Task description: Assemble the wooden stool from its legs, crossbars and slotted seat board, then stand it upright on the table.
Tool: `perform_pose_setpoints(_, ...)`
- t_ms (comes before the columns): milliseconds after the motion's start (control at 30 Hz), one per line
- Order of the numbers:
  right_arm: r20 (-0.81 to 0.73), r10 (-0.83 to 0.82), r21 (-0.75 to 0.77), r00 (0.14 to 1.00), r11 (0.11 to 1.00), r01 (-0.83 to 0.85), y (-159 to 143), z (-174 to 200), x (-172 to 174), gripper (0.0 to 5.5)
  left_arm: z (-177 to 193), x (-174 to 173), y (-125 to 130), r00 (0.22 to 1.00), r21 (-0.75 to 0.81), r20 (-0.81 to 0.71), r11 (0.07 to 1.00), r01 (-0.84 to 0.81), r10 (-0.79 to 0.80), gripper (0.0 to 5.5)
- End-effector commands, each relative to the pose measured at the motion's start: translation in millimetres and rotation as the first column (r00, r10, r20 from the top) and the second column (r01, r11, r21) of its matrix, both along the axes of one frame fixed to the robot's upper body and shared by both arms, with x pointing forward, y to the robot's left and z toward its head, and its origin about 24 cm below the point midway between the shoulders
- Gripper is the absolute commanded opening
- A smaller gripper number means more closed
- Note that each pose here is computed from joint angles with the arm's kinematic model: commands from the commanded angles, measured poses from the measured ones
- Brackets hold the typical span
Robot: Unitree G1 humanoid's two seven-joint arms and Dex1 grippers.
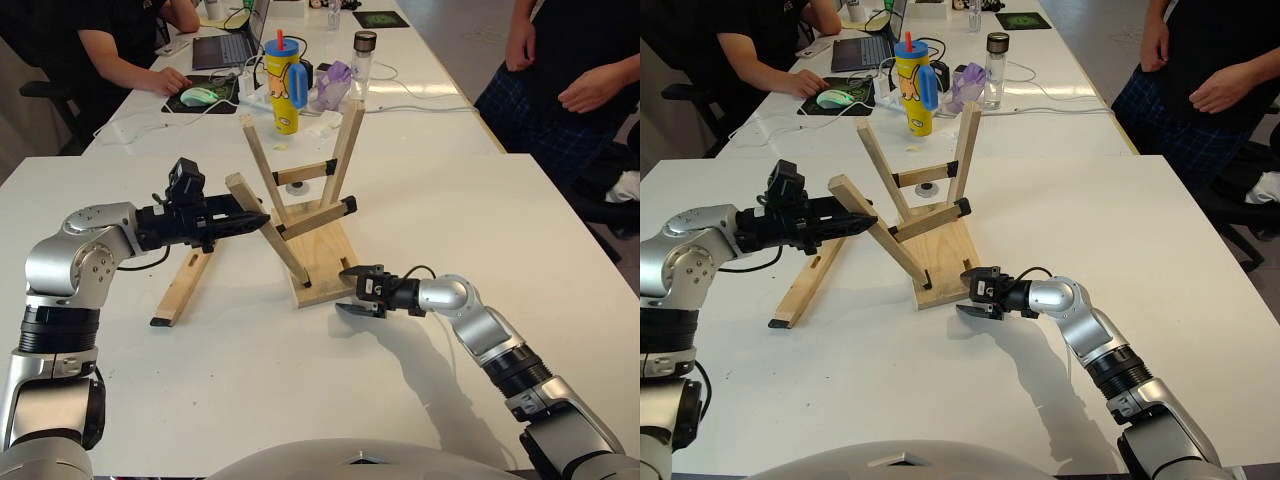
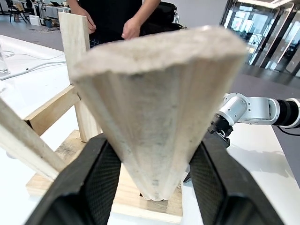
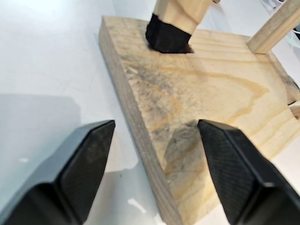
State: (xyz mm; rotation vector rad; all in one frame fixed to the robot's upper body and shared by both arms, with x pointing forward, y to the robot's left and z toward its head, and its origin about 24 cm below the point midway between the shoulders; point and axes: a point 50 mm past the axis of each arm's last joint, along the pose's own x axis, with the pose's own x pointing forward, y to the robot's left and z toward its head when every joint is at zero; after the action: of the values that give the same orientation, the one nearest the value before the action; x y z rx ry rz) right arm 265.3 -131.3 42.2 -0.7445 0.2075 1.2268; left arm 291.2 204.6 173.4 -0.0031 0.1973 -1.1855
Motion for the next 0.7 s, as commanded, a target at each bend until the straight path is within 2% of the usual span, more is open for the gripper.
perform_pose_setpoints(33,-0.110,-0.012,-0.085,0.994,0.996,0.003,-4.0,-25.3,-12.9,3.27,-0.8,2.5,6.8,0.999,0.137,0.003,0.990,-0.037,0.037,2.07)
perform_pose_setpoints(133,-0.115,-0.016,-0.089,0.993,0.996,0.006,-4.1,-27.4,-14.2,3.27,-11.4,0.9,6.8,0.999,0.240,0.008,0.970,-0.036,0.036,2.07)
perform_pose_setpoints(300,-0.118,-0.026,-0.089,0.993,0.996,0.016,-3.7,-27.9,-15.5,3.27,-11.1,-0.2,5.9,0.997,0.307,0.049,0.949,-0.073,0.061,2.07)
perform_pose_setpoints(367,-0.123,-0.032,-0.089,0.992,0.996,0.022,-3.7,-28.2,-16.4,3.27,-17.7,-4.0,0.3,0.999,0.324,0.013,0.945,-0.036,0.033,2.07)
perform_pose_setpoints(500,-0.143,-0.055,-0.075,0.988,0.996,0.045,-3.3,-29.2,-18.3,3.27,-44.2,-16.3,-19.0,0.997,0.279,-0.076,0.960,0.026,-0.005,2.07)
perform_pose_setpoints(633,-0.184,-0.086,-0.039,0.979,0.996,0.080,0.4,-31.3,-19.6,3.27,-71.2,-20.6,-25.2,0.995,0.223,-0.081,0.974,-0.037,0.056,2.07)
perform_pose_setpoints(667,-0.200,-0.097,-0.043,0.975,0.995,0.090,0.4,-33.6,-19.9,3.27,-73.2,-19.9,-23.0,0.993,0.219,-0.090,0.974,-0.057,0.079,2.43)
perform_pose_setpoints(700,-0.211,-0.106,-0.049,0.972,0.994,0.098,-0.1,-35.5,-20.3,3.27,-73.4,-19.3,-21.4,0.991,0.215,-0.097,0.974,-0.068,0.090,2.51)
